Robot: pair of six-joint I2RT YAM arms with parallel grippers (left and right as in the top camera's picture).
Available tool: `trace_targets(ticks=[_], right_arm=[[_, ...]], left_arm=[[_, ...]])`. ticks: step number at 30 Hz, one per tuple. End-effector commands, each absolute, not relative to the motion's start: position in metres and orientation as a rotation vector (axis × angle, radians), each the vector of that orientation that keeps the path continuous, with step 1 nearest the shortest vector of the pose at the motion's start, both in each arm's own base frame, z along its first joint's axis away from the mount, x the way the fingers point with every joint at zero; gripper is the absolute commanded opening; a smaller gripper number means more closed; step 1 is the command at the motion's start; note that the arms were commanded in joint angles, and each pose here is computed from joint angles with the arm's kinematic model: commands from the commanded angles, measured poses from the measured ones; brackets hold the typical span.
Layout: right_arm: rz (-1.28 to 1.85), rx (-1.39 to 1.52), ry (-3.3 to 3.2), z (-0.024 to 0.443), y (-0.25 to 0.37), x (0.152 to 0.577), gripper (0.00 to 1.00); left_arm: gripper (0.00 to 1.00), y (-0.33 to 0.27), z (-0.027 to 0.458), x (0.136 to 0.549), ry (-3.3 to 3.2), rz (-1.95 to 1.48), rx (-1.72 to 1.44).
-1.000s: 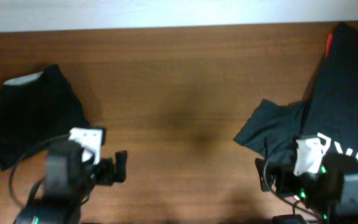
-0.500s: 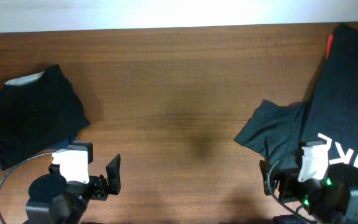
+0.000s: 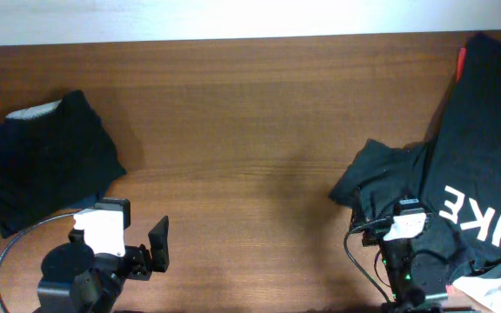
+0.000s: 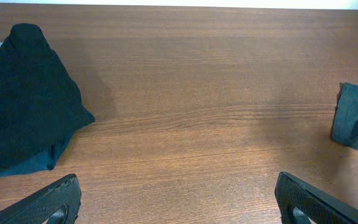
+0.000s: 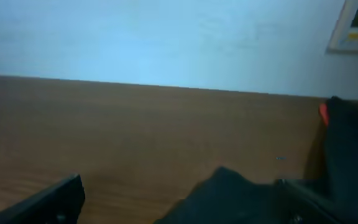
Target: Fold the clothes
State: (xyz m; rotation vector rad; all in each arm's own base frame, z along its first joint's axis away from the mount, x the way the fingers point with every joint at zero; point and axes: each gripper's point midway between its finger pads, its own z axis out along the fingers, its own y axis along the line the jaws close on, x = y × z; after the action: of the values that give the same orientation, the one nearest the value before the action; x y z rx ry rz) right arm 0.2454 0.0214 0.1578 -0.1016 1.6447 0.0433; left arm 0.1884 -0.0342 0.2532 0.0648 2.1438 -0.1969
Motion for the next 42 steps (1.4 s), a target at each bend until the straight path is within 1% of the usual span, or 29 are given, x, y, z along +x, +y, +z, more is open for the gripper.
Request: trace_targets(ticks=[1, 14, 17, 18, 21, 23, 26, 28, 30, 32, 42], right_arm=[[0.005, -0.123, 1.646, 0.155, 0.020, 0.245, 0.99], [0.005, -0.123, 1.646, 0.155, 0.020, 0.245, 0.99], [0.004, -0.124, 1.646, 0.155, 0.020, 0.245, 0.99], [0.005, -0.123, 1.646, 0.155, 0.020, 0.245, 0.99], [0.005, -0.123, 1.646, 0.155, 0.020, 0.245, 0.99], [0.005, -0.123, 1.646, 0.155, 0.020, 0.245, 0.99], [0.005, -0.123, 1.646, 0.155, 0.020, 0.245, 0.99], [0.005, -0.123, 1.646, 0.155, 0.020, 0.245, 0.99], [0.005, -0.123, 1.646, 0.155, 0.020, 0.245, 0.99], [0.004, -0.124, 1.646, 0.155, 0.020, 0.245, 0.99], [0.005, -0.123, 1.646, 0.155, 0.020, 0.245, 0.99]], left_arm=[[0.99, -0.033, 0.253, 0.188, 2.141, -0.193, 0.052], [0.99, -0.033, 0.253, 0.188, 2.141, -0.193, 0.052], [0.99, -0.027, 0.254, 0.179, 2.123, -0.158, 0.049], [0.99, -0.019, 0.253, 0.176, 2.114, -0.117, 0.025], [0.99, -0.015, 0.227, 0.166, 2.055, -0.109, 0.005], [0.99, -0.016, 0.195, 0.179, 1.966, -0.117, 0.001], [0.99, -0.022, 0.176, 0.210, 1.841, -0.142, 0.011], [0.99, -0.023, 0.179, 0.233, 1.697, -0.134, 0.029], [0.99, -0.025, 0.183, 0.244, 1.559, -0.106, 0.066], [0.99, -0.028, 0.157, 0.244, 1.645, -0.082, 0.121], [0.99, -0.028, 0.157, 0.244, 1.643, -0.082, 0.121]])
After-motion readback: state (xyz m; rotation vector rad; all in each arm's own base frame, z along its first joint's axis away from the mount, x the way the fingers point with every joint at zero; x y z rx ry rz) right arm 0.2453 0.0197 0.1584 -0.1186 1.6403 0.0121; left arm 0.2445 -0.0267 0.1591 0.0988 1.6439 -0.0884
